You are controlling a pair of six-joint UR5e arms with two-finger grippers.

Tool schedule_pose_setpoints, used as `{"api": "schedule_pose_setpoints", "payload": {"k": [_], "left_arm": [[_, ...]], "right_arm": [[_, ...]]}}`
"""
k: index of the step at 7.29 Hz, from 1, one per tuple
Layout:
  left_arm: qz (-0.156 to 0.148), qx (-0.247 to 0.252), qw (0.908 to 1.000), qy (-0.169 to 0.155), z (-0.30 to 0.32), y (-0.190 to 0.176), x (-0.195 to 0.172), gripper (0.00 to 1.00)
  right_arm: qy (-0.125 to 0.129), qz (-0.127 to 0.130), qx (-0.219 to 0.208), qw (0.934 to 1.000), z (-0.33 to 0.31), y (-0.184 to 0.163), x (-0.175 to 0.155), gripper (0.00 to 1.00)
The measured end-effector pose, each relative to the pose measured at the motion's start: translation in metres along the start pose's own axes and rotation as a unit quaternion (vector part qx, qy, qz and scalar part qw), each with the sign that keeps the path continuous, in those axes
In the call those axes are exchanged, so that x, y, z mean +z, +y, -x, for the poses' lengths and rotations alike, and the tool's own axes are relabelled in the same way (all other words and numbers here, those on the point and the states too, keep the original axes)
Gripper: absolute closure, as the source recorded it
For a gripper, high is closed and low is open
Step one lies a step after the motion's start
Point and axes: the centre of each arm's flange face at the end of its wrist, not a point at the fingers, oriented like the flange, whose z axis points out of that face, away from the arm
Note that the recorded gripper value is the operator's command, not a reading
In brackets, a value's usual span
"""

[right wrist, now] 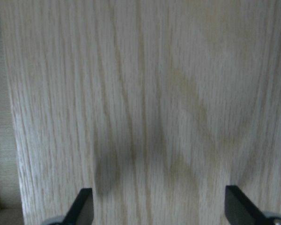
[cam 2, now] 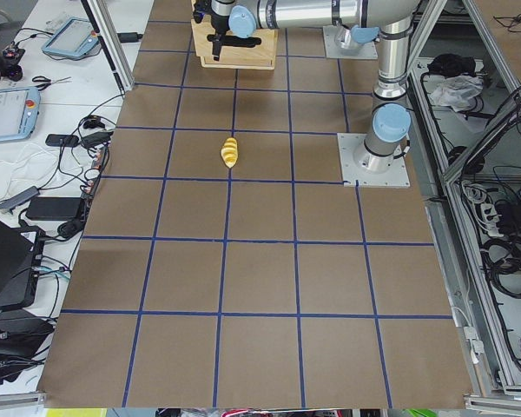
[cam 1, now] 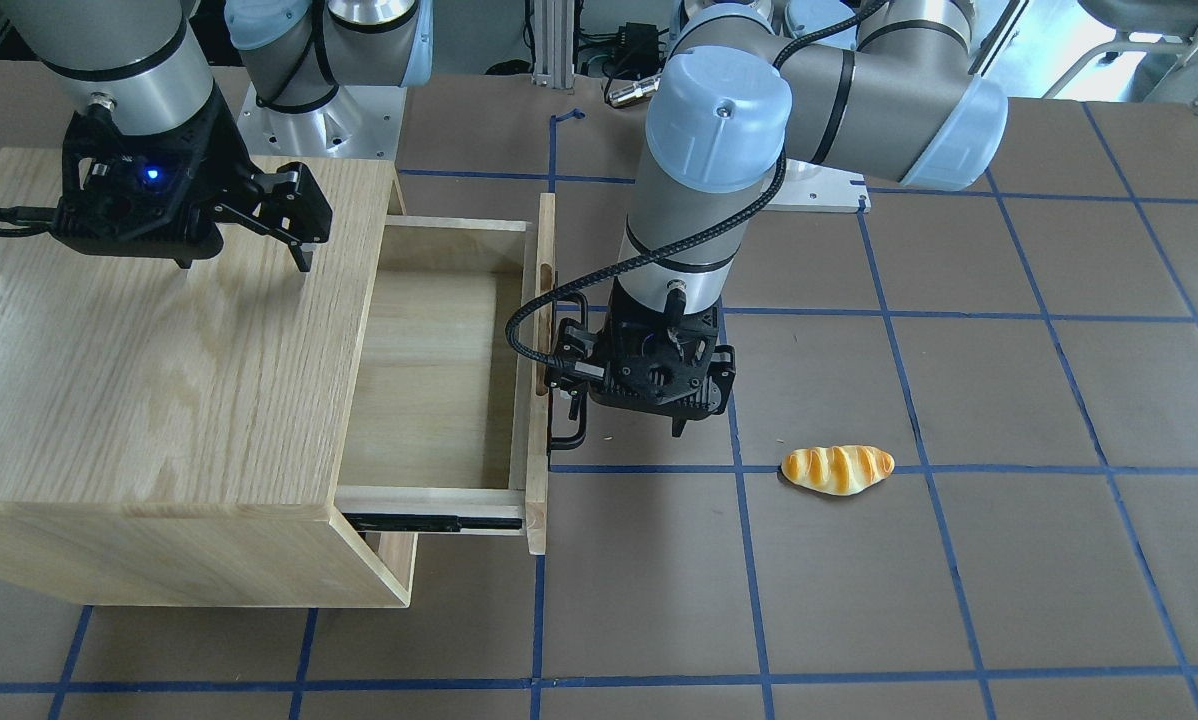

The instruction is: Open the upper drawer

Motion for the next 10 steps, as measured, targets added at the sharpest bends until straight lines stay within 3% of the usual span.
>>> {"api": "schedule_pose_setpoints", "payload": {"k": [4, 7, 10], "left_arm": [[0.005, -0.004, 1.0000, -0.005, 0.001, 0.005, -0.018, 0.00], [0.020, -0.026, 0.9994, -0.010, 0.023, 0.018, -0.059, 0.00], [0.029, -0.085, 0.9955, -0.028, 0.095, 0.024, -0.118, 0.00]], "right_arm": [[0.000, 0.000, 0.000, 1.0000, 0.000, 0.000, 0.000, 0.00], [0.000, 0.000, 0.000, 1.0000, 0.000, 0.000, 0.000, 0.00], [0.000, 0.000, 0.000, 1.0000, 0.000, 0.000, 0.000, 0.00]]}}
